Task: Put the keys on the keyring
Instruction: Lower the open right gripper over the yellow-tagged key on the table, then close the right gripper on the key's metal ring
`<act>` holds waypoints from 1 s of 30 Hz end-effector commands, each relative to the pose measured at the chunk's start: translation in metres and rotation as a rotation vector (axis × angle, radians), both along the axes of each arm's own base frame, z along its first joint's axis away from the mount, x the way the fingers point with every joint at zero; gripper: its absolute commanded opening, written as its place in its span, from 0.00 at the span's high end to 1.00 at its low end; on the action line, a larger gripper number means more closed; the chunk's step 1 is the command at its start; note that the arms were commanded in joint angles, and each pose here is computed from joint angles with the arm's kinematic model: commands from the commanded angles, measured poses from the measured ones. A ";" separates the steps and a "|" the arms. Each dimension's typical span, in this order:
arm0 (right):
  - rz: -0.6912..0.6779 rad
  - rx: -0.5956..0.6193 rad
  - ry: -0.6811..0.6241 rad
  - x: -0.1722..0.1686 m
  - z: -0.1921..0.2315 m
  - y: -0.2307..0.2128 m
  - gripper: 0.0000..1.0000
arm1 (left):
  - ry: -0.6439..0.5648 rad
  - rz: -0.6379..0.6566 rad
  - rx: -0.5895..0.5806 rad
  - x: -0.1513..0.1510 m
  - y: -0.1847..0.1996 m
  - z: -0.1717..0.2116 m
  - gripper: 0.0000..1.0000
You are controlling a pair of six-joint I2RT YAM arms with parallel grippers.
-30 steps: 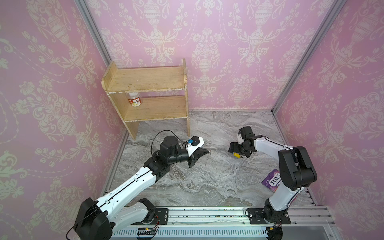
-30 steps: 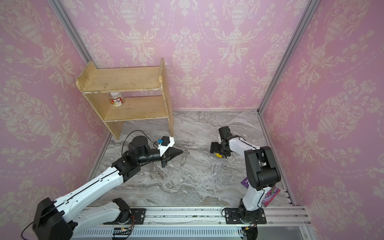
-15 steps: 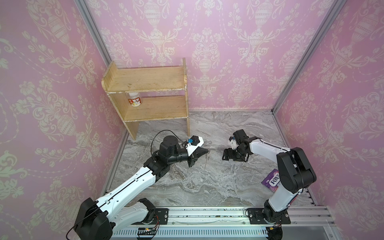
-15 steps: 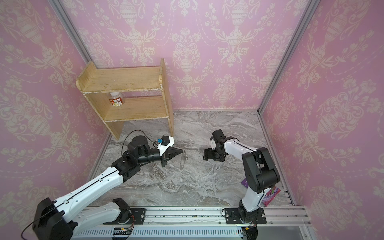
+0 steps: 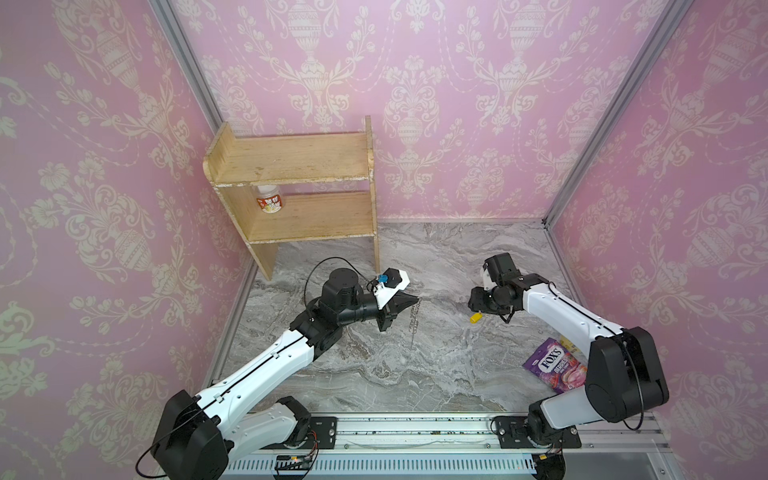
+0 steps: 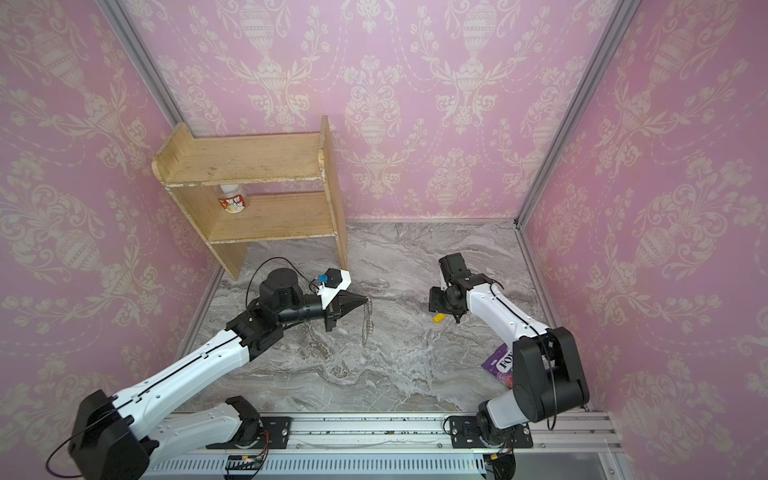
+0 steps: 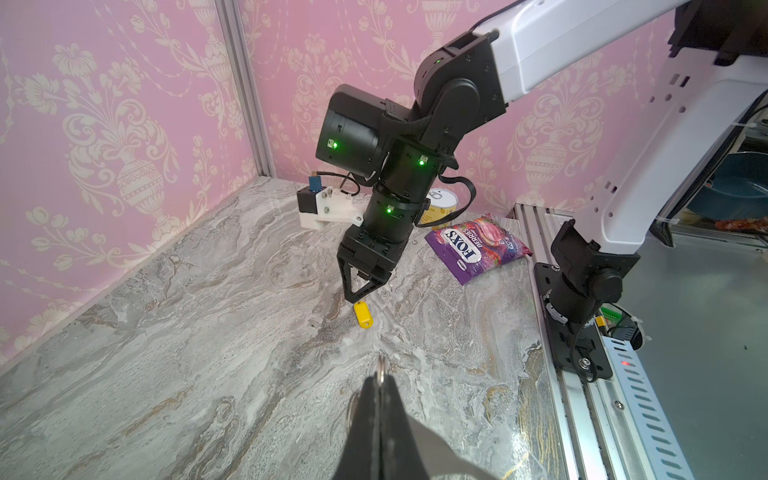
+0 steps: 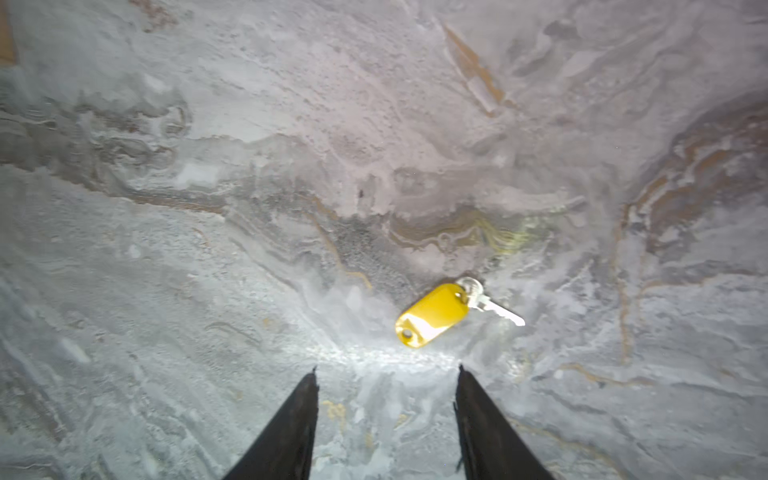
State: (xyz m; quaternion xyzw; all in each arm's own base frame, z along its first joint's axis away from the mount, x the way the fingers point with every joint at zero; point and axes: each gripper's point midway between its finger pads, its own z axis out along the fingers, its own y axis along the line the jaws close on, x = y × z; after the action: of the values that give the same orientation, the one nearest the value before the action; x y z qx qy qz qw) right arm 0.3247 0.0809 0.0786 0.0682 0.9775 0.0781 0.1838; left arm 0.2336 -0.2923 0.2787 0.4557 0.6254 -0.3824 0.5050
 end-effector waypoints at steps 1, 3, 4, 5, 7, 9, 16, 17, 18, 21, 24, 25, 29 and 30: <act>-0.088 -0.083 0.014 -0.008 -0.021 -0.027 0.57 | -0.030 0.010 -0.022 0.005 0.001 0.014 1.00; -0.097 -0.089 0.008 -0.009 -0.028 -0.030 0.61 | -0.033 0.013 -0.022 0.005 0.002 0.014 1.00; -0.101 -0.090 -0.001 -0.007 -0.031 -0.031 0.62 | -0.034 0.016 -0.022 0.005 0.003 0.014 1.00; -0.103 -0.087 -0.015 -0.005 -0.033 -0.031 0.63 | -0.036 0.017 -0.022 0.005 0.003 0.014 1.00; -0.104 -0.077 -0.035 0.001 -0.034 -0.029 0.64 | -0.035 0.018 -0.023 0.005 0.003 0.014 1.00; -0.093 -0.063 -0.043 0.006 -0.034 -0.025 0.68 | -0.036 0.020 -0.023 0.005 0.004 0.014 1.00; -0.071 -0.041 -0.049 0.019 -0.038 -0.017 0.69 | -0.042 0.030 -0.024 0.005 0.007 0.014 1.00; -0.068 -0.040 -0.047 0.020 -0.039 -0.016 0.69 | -0.042 0.030 -0.024 0.005 0.007 0.014 1.00; -0.067 -0.039 -0.050 0.021 -0.039 -0.016 0.69 | -0.042 0.031 -0.024 0.005 0.007 0.014 1.00; -0.065 -0.039 -0.061 0.026 -0.037 -0.014 0.70 | -0.045 0.033 -0.023 0.004 0.008 0.013 1.00; -0.061 -0.043 -0.066 0.029 -0.037 -0.014 0.74 | -0.044 0.036 -0.023 0.005 0.008 0.013 1.00; -0.057 -0.043 -0.066 0.030 -0.038 -0.013 0.75 | -0.046 0.036 -0.024 0.005 0.008 0.014 1.00; -0.046 -0.040 -0.056 0.032 -0.041 -0.011 0.79 | -0.046 0.036 -0.024 0.004 0.009 0.014 1.00; -0.044 -0.040 -0.053 0.033 -0.042 -0.011 0.81 | -0.043 0.038 -0.023 0.005 0.009 0.013 1.00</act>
State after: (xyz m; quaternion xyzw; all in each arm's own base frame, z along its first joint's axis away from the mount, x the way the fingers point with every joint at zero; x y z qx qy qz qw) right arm 0.3502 0.0648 0.0336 0.0961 0.9718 0.0524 0.2088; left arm 0.2374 -0.2882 0.2811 0.4500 0.6276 -0.3764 0.5118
